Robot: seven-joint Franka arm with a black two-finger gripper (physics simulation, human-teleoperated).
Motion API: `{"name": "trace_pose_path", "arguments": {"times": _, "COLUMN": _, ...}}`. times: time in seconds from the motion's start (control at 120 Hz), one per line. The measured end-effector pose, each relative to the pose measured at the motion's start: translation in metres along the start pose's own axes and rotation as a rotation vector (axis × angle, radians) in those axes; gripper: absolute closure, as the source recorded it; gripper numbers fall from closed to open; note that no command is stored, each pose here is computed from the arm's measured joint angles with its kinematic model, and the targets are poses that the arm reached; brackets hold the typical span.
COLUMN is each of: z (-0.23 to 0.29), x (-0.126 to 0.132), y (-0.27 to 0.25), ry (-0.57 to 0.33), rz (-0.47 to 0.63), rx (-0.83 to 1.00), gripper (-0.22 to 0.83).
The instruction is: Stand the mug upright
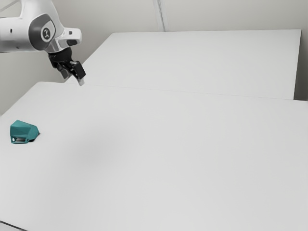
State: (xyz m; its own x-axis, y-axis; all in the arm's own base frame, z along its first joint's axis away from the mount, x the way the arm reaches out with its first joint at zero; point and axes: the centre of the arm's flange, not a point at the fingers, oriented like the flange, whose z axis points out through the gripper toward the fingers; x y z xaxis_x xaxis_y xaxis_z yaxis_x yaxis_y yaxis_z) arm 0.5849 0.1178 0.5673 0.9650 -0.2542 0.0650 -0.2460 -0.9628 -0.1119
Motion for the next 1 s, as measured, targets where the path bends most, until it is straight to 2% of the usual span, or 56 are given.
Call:
{"name": "trace_pose_path", "arguments": {"times": 0.125, "z": 0.000, "x": -0.005, "y": -0.011, "ry": 0.009, "rz": -0.035, "rx": -0.002, "gripper": 0.00}}
{"name": "trace_pose_path", "arguments": {"times": 0.208, "z": -0.001, "x": -0.018, "y": -0.037, "ry": 0.020, "rz": -0.087, "rx": -0.008, "gripper": 0.00}}
{"name": "trace_pose_path", "arguments": {"times": 0.375, "z": -0.012, "x": -0.060, "y": -0.111, "ry": 0.046, "rz": -0.194, "rx": 0.006, "gripper": 0.00}}
{"name": "trace_pose_path", "arguments": {"times": 0.658, "z": 0.020, "x": -0.117, "y": -0.224, "ry": 0.014, "rz": -0.297, "rx": 0.010, "gripper": 0.00}}
{"name": "trace_pose_path", "arguments": {"times": 0.767, "z": 0.032, "x": -0.167, "y": -0.269, "ry": 0.002, "rz": -0.357, "rx": -0.004, "gripper": 0.00}}
{"name": "trace_pose_path", "arguments": {"times": 0.833, "z": 0.043, "x": -0.188, "y": -0.289, "ry": 0.009, "rz": -0.373, "rx": -0.022, "gripper": 0.00}}
{"name": "trace_pose_path", "arguments": {"times": 1.0, "z": 0.096, "x": -0.205, "y": -0.341, "ry": 0.037, "rz": -0.355, "rx": -0.072, "gripper": 0.00}}
